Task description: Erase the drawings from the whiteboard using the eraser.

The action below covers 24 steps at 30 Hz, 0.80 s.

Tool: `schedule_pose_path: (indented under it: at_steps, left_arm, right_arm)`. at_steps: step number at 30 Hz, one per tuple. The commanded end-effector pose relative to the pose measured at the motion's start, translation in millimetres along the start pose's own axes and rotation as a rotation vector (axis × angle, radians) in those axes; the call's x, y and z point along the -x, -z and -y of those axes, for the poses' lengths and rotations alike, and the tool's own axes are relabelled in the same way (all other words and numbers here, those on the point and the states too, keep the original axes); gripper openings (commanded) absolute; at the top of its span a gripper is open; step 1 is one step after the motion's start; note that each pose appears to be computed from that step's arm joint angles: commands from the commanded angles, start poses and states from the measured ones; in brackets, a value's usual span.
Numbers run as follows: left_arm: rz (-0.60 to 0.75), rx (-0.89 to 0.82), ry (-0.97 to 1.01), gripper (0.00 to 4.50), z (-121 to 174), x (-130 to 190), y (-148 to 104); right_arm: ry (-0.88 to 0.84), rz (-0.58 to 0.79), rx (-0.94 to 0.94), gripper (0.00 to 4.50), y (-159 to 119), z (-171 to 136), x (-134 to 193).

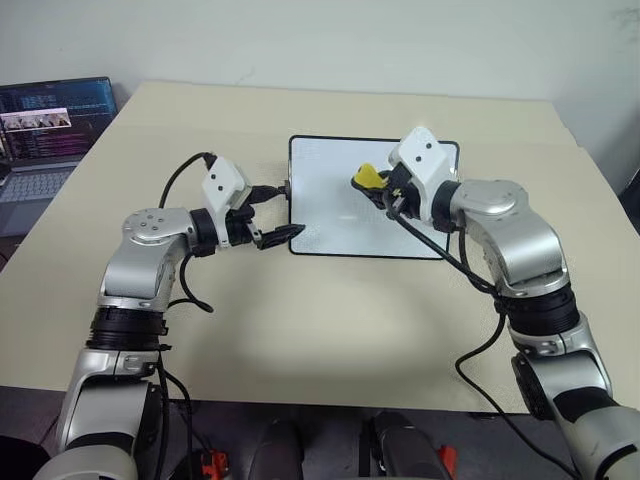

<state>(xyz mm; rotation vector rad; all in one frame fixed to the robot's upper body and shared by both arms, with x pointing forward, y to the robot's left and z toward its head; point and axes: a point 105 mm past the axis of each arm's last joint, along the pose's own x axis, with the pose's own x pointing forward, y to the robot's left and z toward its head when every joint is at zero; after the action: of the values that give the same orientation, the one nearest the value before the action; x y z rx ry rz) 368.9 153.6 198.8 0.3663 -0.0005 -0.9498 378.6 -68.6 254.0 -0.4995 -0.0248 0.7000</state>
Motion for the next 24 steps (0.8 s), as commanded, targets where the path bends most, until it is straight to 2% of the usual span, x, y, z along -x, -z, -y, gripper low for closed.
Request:
schedule_pose_path:
  at_steps: [1,5,9,14,24]
  left_arm:
    - [0.039,-0.051,0.02,4.5,-0.2,-2.5,-17.4]
    - [0.032,-0.061,0.042,4.5,1.5,-2.9,-19.0]
    - [0.028,-0.065,0.046,4.5,2.3,-3.8,-18.4]
    - [0.022,-0.061,0.055,4.5,5.9,-6.1,-14.8]
    - [0.017,-0.055,0.055,4.5,6.5,-3.6,-12.8]
  right_arm:
    - [0.157,0.031,-0.017,0.98,-9.1,29.1,3.9]
    - [0.316,-0.002,-0.102,0.98,6.6,50.1,-2.2]
    - [0.405,-0.047,-0.148,0.98,19.6,59.1,-10.1]
    - [0.385,-0.081,-0.11,0.98,27.4,42.6,-30.6]
    - [0.361,-0.089,-0.107,0.98,28.7,34.4,-34.0]
